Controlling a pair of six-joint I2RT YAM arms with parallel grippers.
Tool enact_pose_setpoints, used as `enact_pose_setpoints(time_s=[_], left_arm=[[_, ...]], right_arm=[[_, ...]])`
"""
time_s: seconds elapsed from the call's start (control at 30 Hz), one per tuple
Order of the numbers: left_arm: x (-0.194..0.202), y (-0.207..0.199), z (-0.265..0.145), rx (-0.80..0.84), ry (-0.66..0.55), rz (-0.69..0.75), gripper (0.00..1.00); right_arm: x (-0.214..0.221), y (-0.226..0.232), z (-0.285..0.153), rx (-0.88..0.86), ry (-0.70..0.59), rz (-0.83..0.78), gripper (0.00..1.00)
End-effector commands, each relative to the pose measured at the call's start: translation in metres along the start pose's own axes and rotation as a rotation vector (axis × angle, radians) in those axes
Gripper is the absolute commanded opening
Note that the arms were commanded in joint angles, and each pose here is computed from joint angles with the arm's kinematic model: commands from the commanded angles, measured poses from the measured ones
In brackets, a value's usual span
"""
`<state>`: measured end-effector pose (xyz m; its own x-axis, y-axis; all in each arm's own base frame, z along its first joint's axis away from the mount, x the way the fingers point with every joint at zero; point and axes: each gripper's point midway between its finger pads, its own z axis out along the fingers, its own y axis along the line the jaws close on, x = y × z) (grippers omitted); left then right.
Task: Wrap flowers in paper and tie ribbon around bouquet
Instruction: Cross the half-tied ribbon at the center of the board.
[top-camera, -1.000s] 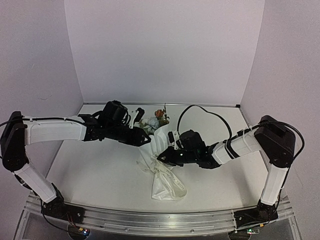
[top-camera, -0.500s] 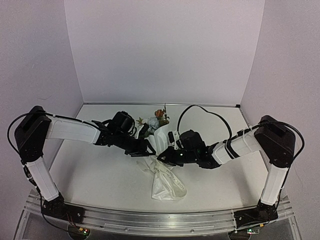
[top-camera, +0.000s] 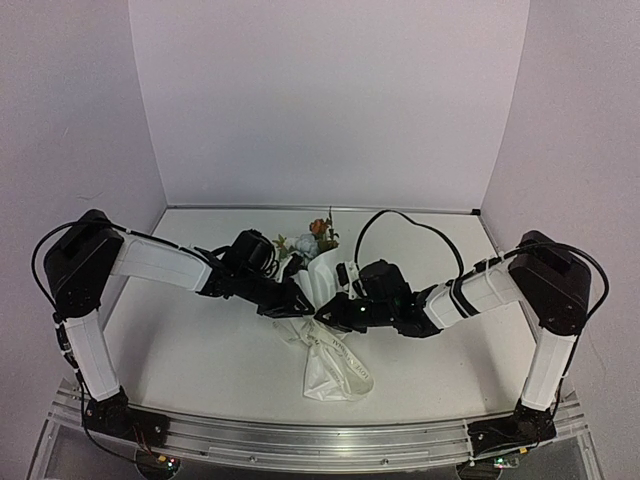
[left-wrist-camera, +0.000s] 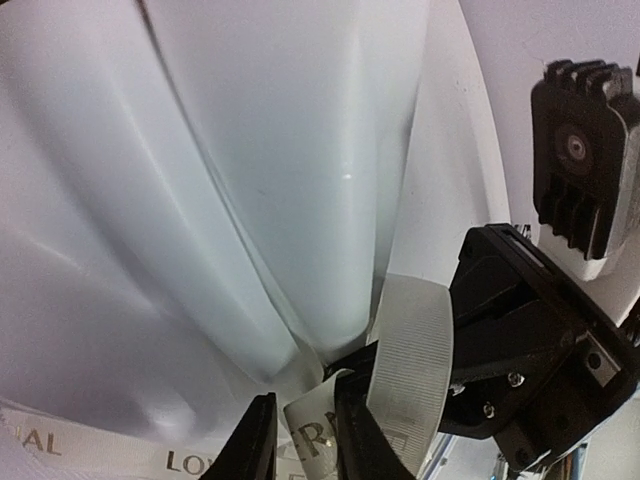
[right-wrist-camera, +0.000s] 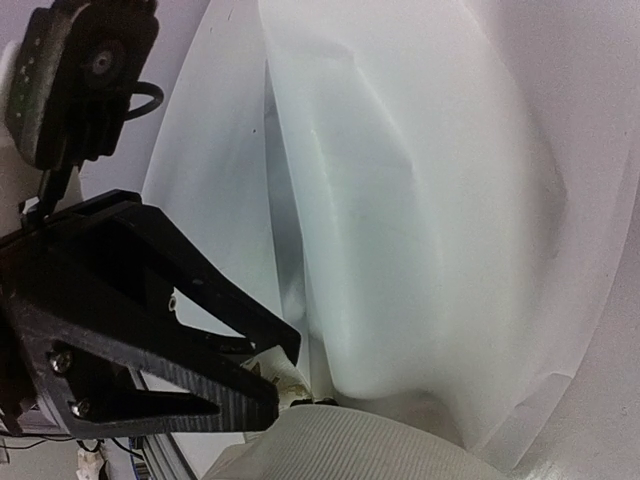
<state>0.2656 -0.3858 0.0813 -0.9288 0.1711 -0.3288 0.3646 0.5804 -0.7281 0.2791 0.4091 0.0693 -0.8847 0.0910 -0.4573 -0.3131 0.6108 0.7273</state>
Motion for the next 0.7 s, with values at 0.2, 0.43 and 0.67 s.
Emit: enact_pose_setpoints(time_s=[0.2,0.43,0.67], left_arm=[[-0.018,-0.011,-0.004,0.028,-0.057,0.019,0.0],[-0.021,-0.008,-0.014,0.001,-0.082,0.019,0.0],[-0.024,-0.017,-0.021,0.009,-0.087,0.051,0.0]], right_arm=[[0.007,0.009,-0.031,0.038,0.047,-0.037,0.13],[0.031,-0.008,-0.075,0.146,0.133,-0.064,0.37],[0.076,-0.04,-0.109,0.294,0.29,-0.12,0.42]])
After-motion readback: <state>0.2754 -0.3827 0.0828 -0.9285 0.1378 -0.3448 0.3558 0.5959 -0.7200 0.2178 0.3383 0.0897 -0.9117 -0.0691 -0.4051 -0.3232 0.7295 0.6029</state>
